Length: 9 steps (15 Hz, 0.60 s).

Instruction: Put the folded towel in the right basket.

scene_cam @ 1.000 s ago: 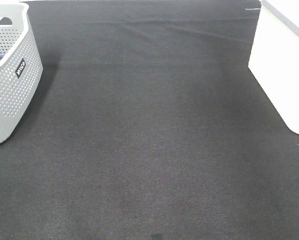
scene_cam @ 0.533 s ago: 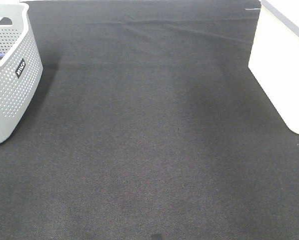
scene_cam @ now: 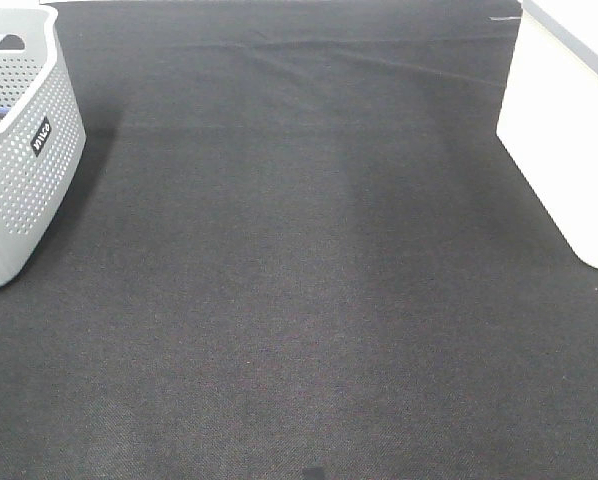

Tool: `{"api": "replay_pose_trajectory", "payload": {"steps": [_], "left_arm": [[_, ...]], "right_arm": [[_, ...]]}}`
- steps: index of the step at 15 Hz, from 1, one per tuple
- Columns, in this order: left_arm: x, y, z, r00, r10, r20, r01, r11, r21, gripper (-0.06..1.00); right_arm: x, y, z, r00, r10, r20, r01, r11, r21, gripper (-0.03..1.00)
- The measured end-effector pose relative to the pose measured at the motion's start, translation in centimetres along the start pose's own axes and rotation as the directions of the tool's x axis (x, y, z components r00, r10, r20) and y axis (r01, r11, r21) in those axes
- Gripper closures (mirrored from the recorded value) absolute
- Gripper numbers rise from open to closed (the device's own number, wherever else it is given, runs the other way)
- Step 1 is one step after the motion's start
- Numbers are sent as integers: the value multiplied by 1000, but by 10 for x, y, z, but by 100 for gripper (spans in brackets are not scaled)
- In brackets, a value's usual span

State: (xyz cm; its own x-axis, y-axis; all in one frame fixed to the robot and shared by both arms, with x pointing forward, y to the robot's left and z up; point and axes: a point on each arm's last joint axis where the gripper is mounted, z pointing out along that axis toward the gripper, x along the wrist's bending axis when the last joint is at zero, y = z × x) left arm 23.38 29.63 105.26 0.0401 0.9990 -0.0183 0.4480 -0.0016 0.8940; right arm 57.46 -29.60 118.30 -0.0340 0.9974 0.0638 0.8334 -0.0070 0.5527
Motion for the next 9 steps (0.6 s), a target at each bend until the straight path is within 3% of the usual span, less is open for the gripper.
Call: {"api": "replay_pose_trajectory", "payload": {"steps": [6, 9], "left_arm": [[0, 0, 0, 1000, 0, 0, 0, 1000, 0, -2], [0, 0, 0, 1000, 0, 0, 0, 1000, 0, -2]], "right_arm": [[1, -139, -9, 999, 50, 10, -51, 974, 222, 29], [1, -206, -7, 998, 55, 14, -57, 959, 277, 29]]}}
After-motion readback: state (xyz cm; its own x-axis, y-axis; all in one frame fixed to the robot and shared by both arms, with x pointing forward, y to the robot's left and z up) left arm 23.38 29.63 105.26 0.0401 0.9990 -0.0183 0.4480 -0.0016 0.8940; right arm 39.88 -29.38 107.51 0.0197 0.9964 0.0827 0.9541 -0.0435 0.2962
